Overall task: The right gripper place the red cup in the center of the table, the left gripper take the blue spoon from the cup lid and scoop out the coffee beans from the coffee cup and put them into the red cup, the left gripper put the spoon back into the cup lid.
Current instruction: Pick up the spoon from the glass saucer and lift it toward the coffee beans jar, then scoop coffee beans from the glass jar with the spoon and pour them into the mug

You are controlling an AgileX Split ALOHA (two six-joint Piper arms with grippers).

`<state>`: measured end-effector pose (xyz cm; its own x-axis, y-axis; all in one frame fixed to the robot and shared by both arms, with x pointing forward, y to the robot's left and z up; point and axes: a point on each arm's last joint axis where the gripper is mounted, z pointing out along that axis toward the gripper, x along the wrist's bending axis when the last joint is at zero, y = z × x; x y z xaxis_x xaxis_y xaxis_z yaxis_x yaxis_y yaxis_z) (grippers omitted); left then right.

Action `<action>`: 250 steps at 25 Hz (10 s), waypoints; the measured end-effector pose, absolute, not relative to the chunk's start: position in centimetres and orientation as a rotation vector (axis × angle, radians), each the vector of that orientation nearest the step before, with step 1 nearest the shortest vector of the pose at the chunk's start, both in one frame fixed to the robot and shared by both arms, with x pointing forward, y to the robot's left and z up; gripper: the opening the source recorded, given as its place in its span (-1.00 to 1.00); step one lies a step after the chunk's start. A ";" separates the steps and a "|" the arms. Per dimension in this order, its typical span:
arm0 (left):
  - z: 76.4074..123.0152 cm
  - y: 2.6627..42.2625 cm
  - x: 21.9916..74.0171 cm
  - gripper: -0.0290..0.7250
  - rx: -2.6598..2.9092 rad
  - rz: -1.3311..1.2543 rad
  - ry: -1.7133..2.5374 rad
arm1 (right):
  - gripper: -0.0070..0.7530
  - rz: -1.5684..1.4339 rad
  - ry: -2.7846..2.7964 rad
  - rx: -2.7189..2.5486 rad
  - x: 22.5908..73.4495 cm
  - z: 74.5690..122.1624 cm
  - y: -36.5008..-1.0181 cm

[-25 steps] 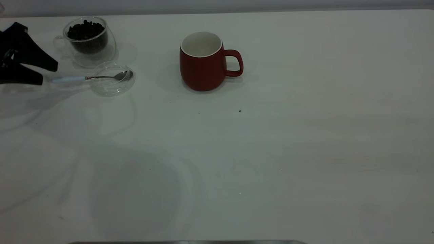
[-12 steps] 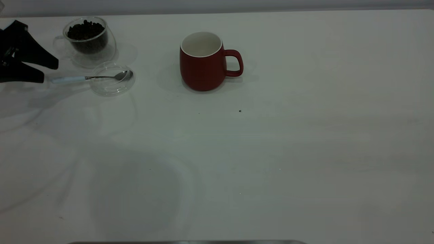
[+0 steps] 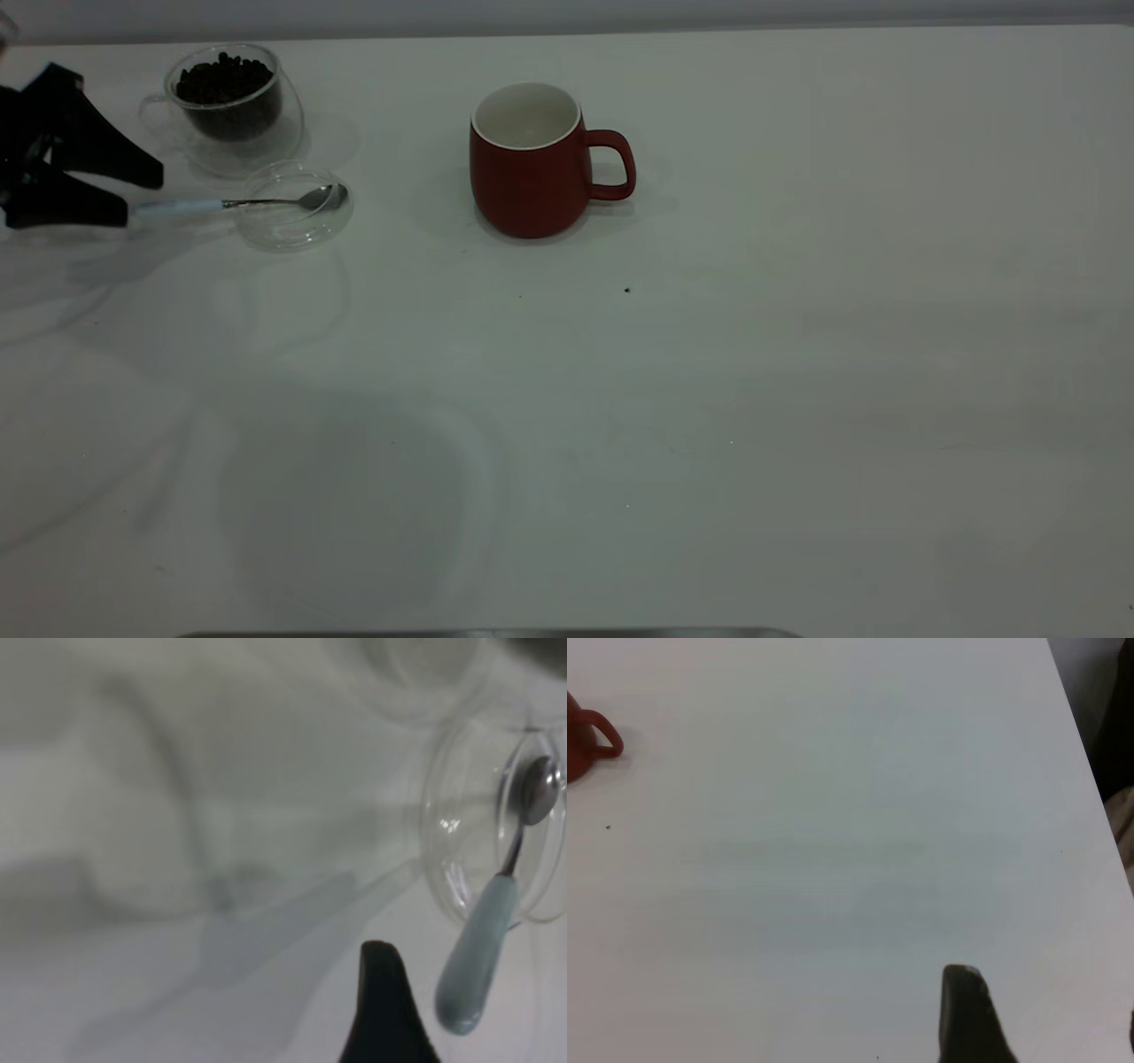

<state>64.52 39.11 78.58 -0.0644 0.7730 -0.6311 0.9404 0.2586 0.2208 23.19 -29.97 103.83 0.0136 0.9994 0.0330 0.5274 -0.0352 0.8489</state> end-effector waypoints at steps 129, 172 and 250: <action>83.1 42.9 68.0 -0.59 1.400 -0.426 1.723 | 0.24 0.918 1.586 1.637 23.2 103.8 -30.0; 84.3 45.3 66.5 -0.59 1.253 -0.538 1.652 | 0.24 0.918 1.586 1.636 23.2 103.8 -30.0; 83.8 26.8 69.4 -0.59 1.763 -0.593 1.241 | 0.24 0.918 1.586 1.637 23.2 103.8 -30.0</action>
